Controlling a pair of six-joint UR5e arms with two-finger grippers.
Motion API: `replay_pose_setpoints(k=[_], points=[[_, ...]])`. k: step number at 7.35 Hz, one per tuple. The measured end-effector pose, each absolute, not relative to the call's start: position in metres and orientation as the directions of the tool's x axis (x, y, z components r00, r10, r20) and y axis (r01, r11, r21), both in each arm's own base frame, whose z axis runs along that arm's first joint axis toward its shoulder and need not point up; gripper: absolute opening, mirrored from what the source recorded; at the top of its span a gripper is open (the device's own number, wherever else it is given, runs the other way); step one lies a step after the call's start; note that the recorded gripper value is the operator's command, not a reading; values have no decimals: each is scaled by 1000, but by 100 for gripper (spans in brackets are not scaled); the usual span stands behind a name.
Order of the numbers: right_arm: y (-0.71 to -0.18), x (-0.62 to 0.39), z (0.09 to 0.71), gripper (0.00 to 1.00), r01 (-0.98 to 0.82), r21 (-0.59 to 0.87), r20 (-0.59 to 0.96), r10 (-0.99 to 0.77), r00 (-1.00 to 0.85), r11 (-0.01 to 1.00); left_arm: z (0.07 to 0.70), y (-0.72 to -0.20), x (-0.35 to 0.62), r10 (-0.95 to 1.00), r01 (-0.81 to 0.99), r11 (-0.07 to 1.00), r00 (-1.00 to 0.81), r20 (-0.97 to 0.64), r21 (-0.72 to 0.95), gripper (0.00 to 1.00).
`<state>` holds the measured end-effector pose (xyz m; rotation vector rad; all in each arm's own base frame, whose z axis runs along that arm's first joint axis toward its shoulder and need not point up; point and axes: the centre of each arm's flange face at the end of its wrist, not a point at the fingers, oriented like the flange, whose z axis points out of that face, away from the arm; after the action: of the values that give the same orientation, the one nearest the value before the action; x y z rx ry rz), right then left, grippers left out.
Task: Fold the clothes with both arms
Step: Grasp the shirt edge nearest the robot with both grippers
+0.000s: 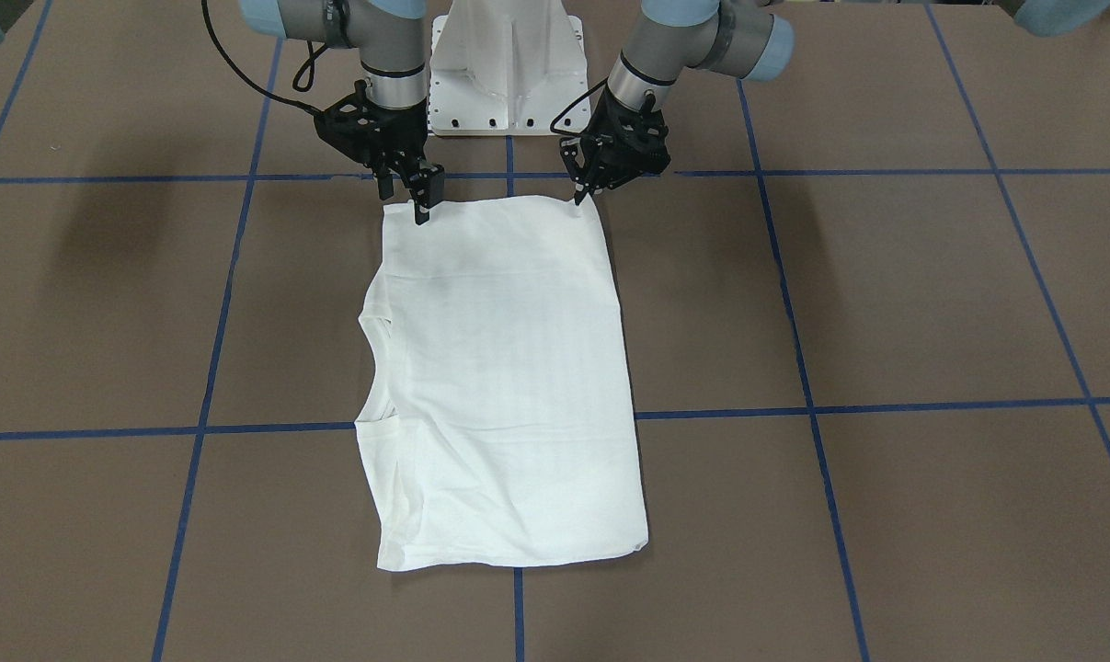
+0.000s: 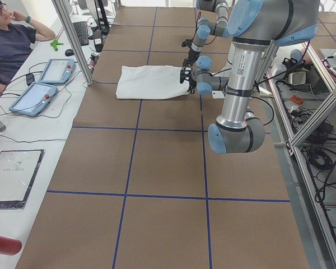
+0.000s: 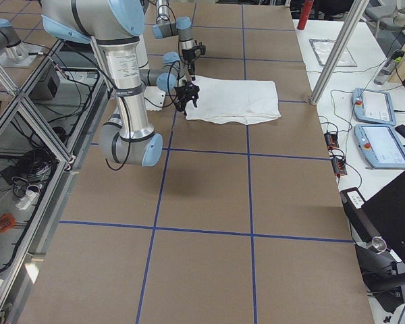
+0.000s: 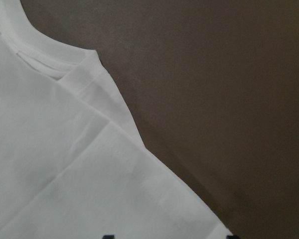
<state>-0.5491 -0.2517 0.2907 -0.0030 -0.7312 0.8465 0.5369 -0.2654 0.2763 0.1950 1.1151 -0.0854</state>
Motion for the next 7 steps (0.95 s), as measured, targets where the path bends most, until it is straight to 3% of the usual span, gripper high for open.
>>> replay_pose_setpoints(k=[6, 7], points=[[-251, -571, 289, 80, -679, -275, 579, 681, 448, 680, 277, -265, 537, 29, 167, 979, 440, -897, 113, 0], [-250, -572, 289, 76, -678, -275, 579, 681, 449, 682, 277, -266, 537, 29, 167, 979, 440, -897, 114, 0]])
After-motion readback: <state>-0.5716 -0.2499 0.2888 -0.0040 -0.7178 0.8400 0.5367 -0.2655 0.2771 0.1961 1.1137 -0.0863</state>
